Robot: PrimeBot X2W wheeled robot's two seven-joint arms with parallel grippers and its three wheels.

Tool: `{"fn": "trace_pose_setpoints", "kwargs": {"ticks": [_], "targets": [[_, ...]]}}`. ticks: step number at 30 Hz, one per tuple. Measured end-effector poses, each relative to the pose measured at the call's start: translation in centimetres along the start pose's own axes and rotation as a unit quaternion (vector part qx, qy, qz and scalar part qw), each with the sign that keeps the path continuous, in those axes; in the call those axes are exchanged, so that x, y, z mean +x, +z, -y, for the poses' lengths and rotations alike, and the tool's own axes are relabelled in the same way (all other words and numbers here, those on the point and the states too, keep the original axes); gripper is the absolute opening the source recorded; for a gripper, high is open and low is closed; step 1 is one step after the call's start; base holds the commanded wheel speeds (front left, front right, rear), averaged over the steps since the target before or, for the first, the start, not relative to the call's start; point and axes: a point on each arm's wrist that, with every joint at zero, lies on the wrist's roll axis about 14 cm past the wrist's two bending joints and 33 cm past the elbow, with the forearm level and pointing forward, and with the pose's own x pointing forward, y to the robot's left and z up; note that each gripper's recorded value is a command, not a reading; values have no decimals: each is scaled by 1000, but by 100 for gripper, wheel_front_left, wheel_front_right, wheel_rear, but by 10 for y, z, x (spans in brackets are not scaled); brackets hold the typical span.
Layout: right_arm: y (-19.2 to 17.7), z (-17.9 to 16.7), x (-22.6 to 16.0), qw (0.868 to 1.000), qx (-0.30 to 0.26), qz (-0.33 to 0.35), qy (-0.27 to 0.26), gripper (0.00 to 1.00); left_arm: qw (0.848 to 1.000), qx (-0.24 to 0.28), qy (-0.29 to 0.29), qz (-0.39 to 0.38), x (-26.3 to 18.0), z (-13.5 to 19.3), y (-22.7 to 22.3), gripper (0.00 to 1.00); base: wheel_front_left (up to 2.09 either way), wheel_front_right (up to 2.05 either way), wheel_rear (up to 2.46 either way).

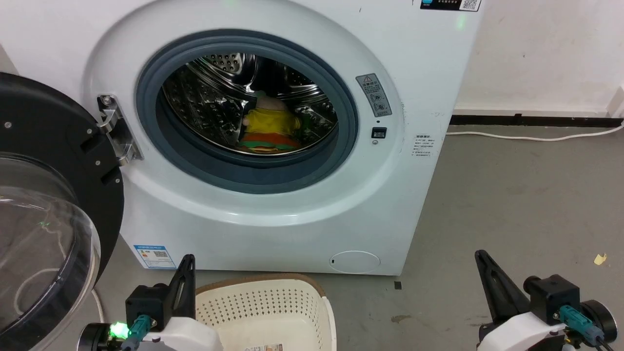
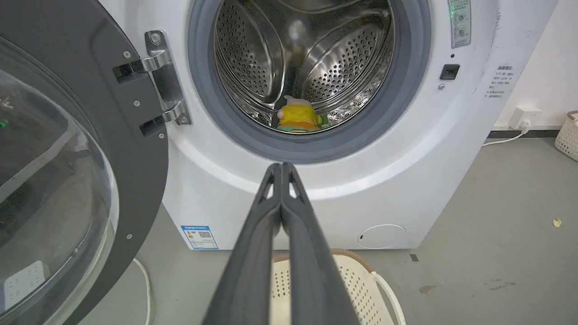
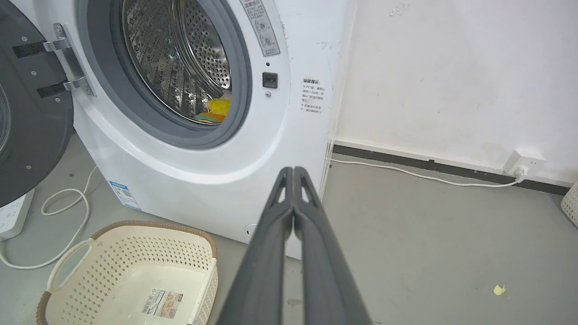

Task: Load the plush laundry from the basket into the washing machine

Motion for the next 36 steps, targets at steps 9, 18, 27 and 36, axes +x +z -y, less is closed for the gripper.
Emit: {"fn": "trace_pose_setpoints", "kwargs": {"ticks": [9, 18, 27, 36], "targets": [[-1, 0, 4, 1000, -6, -7, 1, 0, 1000, 7, 4, -1, 5, -1, 3, 0, 0, 0, 0], [1, 0, 6, 1000, -10, -8, 2, 0, 1000, 11, 8, -3, 6, -3, 3, 0, 0, 0, 0], [1, 0, 6, 1000, -10, -8, 2, 0, 1000, 11, 8, -3, 6, -2, 3, 0, 0, 0, 0], [1, 0, 6, 1000, -10, -8, 2, 0, 1000, 11, 8, -3, 6, -2, 3, 0, 0, 0, 0]]}}
